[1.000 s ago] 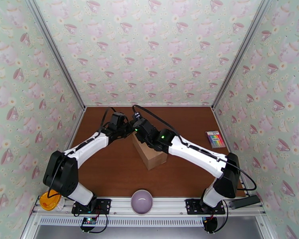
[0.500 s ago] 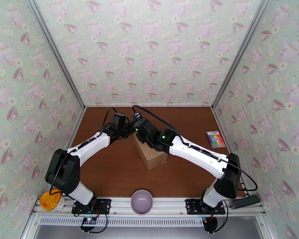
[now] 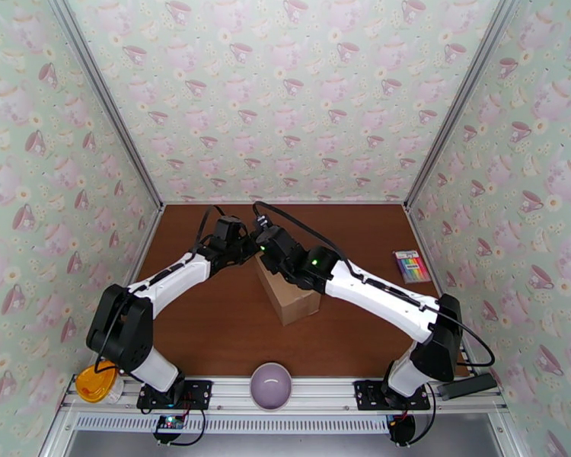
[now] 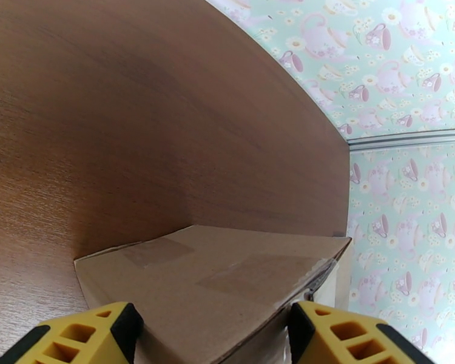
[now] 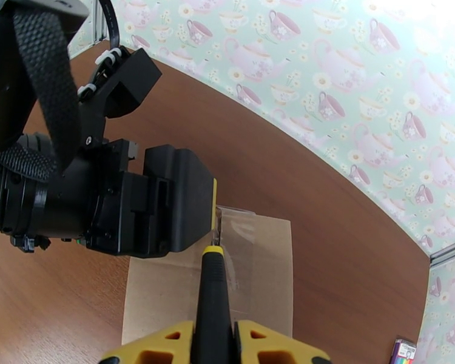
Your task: Unpack the express box
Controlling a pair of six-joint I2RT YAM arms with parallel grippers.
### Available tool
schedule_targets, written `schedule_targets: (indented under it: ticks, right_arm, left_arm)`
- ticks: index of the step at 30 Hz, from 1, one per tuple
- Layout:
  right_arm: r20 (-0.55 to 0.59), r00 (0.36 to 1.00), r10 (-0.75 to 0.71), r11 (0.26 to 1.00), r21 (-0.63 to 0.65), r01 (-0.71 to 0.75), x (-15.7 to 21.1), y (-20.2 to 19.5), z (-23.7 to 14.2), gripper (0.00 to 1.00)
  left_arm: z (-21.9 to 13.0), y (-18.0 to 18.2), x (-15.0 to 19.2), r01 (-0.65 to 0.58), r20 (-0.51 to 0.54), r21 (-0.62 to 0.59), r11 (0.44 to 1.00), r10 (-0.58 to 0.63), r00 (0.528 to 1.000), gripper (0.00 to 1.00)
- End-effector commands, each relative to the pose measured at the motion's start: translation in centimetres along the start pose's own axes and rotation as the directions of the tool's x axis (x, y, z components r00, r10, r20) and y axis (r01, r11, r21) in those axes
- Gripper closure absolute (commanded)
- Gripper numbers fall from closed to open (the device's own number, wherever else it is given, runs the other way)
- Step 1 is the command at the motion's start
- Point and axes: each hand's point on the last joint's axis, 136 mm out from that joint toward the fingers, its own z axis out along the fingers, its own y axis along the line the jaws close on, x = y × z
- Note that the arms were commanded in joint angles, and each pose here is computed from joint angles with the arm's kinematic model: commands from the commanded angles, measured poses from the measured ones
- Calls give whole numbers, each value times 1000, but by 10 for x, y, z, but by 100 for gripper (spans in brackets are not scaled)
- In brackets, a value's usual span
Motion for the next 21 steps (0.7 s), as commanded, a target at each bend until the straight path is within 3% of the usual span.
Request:
schedule_targets:
  ticks: [1,21]
  right_arm:
    - [43,999,-6,1000,-14,7,-15,0,-10,100]
    - [74,994,-82,996,48,78,-26,-6,-9,100]
  left_arm:
    - [8,17,18,11,-54,-49,999,-14,998,29]
    - [8,16,18,14,-55,-51,999,-17,998,30]
